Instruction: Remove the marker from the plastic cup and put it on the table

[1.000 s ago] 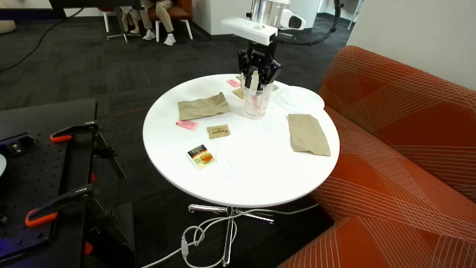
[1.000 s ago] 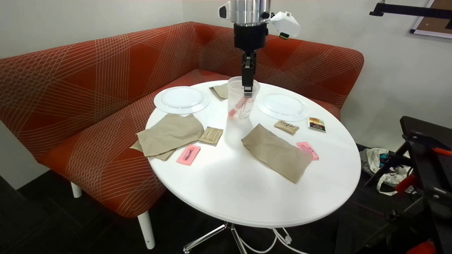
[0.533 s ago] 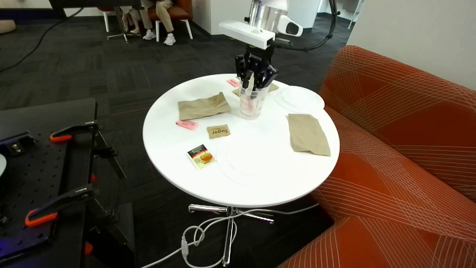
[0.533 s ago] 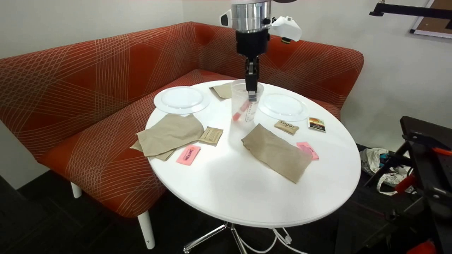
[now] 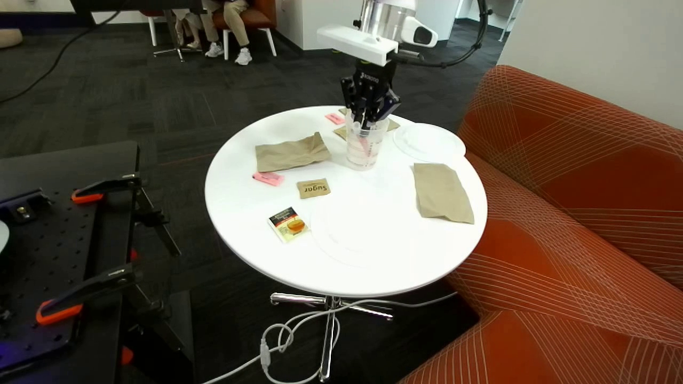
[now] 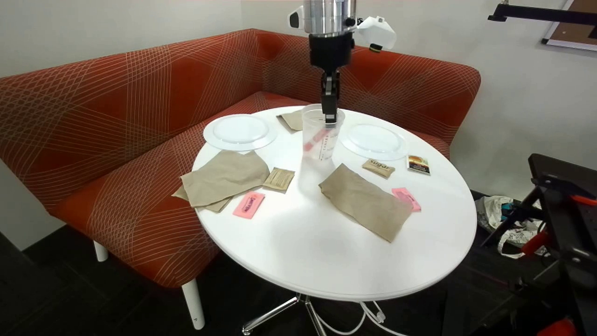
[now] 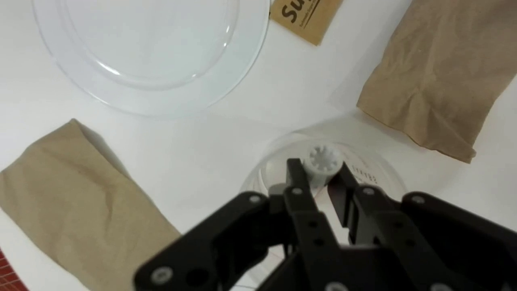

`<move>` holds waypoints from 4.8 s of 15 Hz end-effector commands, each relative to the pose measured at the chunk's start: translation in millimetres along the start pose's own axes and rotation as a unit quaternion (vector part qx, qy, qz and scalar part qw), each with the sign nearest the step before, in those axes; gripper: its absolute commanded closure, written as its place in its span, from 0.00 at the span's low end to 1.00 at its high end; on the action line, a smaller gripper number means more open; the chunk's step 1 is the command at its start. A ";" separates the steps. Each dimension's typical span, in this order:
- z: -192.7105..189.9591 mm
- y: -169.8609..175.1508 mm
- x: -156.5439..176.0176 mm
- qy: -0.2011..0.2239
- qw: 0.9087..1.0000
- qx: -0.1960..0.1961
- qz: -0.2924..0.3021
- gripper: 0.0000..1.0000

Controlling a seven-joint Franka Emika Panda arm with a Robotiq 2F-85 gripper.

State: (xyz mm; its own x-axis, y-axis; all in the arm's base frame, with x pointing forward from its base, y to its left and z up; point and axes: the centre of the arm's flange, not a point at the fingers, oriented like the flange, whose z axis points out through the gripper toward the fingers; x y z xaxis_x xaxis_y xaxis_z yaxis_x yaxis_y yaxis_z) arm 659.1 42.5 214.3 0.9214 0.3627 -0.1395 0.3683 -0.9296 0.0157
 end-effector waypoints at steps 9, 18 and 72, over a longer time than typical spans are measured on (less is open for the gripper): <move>-112.0 -12.7 -39.2 0.010 1.000 -0.020 -0.002 0.95; -132.3 -57.1 -60.9 0.074 0.996 -0.026 -0.035 0.95; -8.6 -144.9 -88.0 0.298 0.932 -0.031 -0.206 0.00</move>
State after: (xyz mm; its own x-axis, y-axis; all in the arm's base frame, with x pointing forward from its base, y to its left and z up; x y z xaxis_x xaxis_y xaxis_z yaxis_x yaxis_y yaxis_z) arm 543.7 151.8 204.9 0.6075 0.6776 0.4146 0.7147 -0.6940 0.0869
